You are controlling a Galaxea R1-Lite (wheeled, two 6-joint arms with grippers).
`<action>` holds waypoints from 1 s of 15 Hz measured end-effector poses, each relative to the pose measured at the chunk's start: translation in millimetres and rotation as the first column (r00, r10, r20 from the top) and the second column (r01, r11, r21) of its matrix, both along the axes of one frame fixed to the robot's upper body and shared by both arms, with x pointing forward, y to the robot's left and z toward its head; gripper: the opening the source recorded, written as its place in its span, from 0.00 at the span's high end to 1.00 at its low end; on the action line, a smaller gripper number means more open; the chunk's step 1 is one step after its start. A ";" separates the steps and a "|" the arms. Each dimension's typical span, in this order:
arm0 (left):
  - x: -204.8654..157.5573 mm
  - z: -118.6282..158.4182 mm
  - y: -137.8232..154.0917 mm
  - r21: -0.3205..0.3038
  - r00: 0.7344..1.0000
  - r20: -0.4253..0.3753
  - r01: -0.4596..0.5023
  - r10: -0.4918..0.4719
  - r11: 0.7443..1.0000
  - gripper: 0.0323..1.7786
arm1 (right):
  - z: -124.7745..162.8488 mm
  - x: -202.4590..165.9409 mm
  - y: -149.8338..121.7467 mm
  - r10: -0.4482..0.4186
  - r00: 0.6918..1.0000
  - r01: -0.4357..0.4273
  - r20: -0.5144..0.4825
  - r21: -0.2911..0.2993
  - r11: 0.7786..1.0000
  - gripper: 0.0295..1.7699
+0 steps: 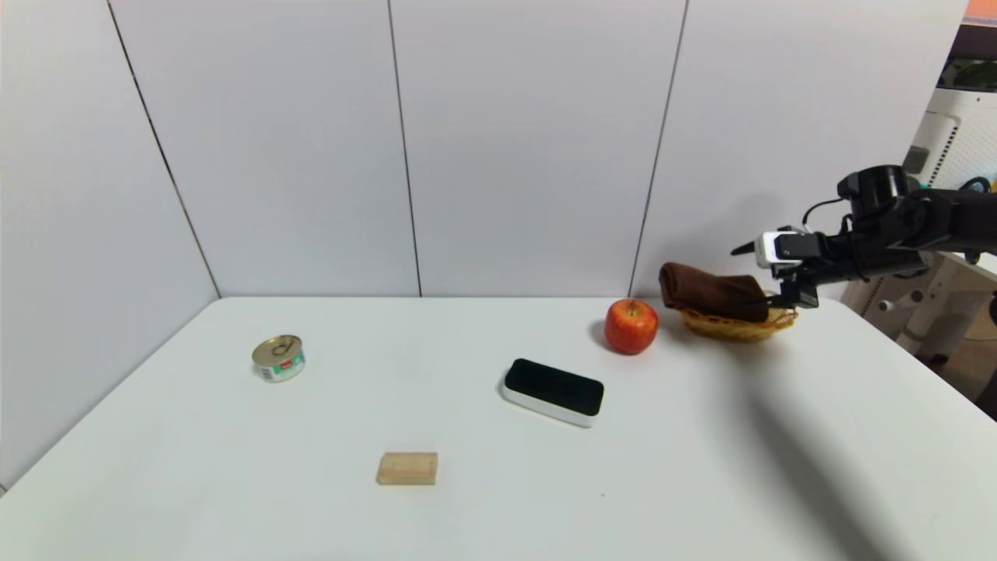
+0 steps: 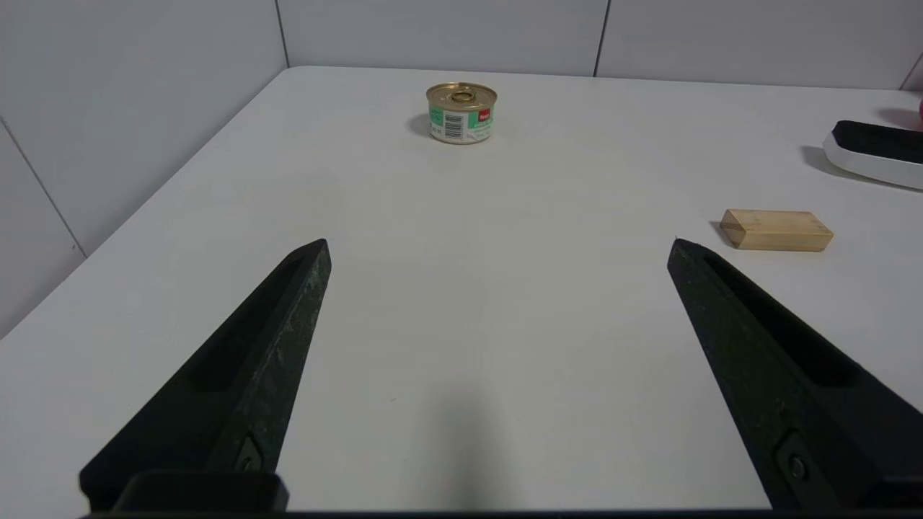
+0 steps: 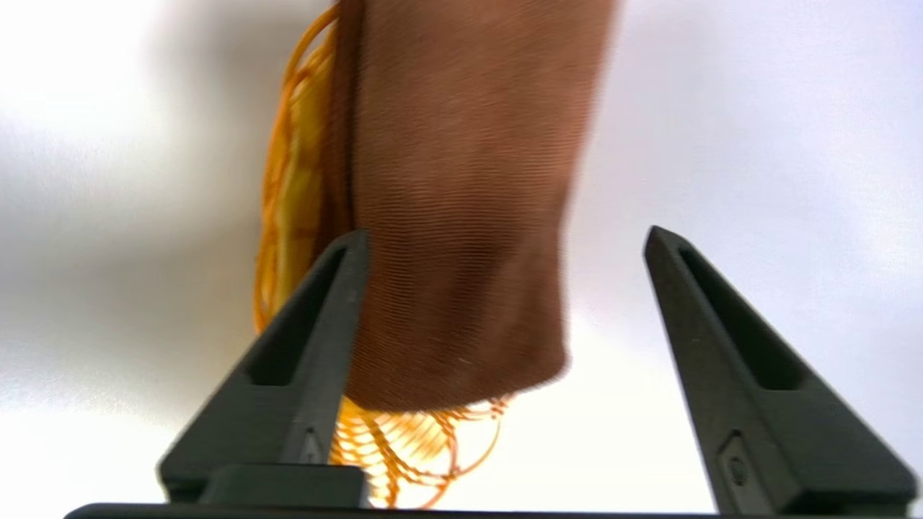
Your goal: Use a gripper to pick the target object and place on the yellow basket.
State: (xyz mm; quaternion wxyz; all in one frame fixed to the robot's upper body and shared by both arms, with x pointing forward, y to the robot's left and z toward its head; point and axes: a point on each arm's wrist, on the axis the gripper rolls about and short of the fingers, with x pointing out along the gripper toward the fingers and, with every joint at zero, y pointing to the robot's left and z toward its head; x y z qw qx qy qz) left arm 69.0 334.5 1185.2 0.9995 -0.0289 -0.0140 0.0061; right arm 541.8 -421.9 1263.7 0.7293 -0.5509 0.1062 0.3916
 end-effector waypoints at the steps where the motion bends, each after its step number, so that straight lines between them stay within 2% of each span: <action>1: 0.0 0.0 0.0 0.000 1.000 0.000 0.000 0.000 1.000 0.05 | 9.6 -3.4 0.8 -0.011 1.000 0.010 0.011 0.009 1.000 0.21; 3: 0.0 0.0 0.0 0.000 1.000 0.000 0.000 0.000 1.000 0.05 | 33.4 -14.0 3.1 -0.039 0.999 0.037 0.033 0.035 0.999 0.17; 6: 0.0 0.0 0.0 0.000 1.000 0.000 0.000 0.000 1.000 0.05 | 86.5 -46.6 13.5 -0.120 0.992 0.115 0.026 0.141 0.983 0.13; 8: 0.0 0.0 0.0 0.000 1.000 0.000 0.000 0.000 1.000 0.05 | 127.2 -79.6 27.4 -0.179 0.984 0.173 0.000 0.245 0.954 0.11; 9: 0.0 0.0 0.0 0.000 1.000 0.000 0.000 0.000 1.000 0.05 | 148.0 -99.7 36.8 -0.206 0.978 0.201 -0.016 0.308 0.930 0.10; 11: 0.0 0.0 0.0 0.000 1.000 0.000 0.000 0.000 1.000 0.05 | 187.8 -148.7 59.7 -0.247 0.967 0.250 -0.068 0.460 0.852 0.08; 13: 0.0 0.0 0.0 0.000 1.000 0.000 0.000 0.000 1.000 0.05 | 215.8 -205.5 77.0 -0.266 0.953 0.297 -0.142 0.598 0.745 0.07; 15: 0.0 0.0 0.0 0.000 1.000 0.000 0.000 0.000 1.000 0.05 | 220.9 -260.5 84.8 -0.287 0.934 0.354 -0.214 0.671 0.651 0.06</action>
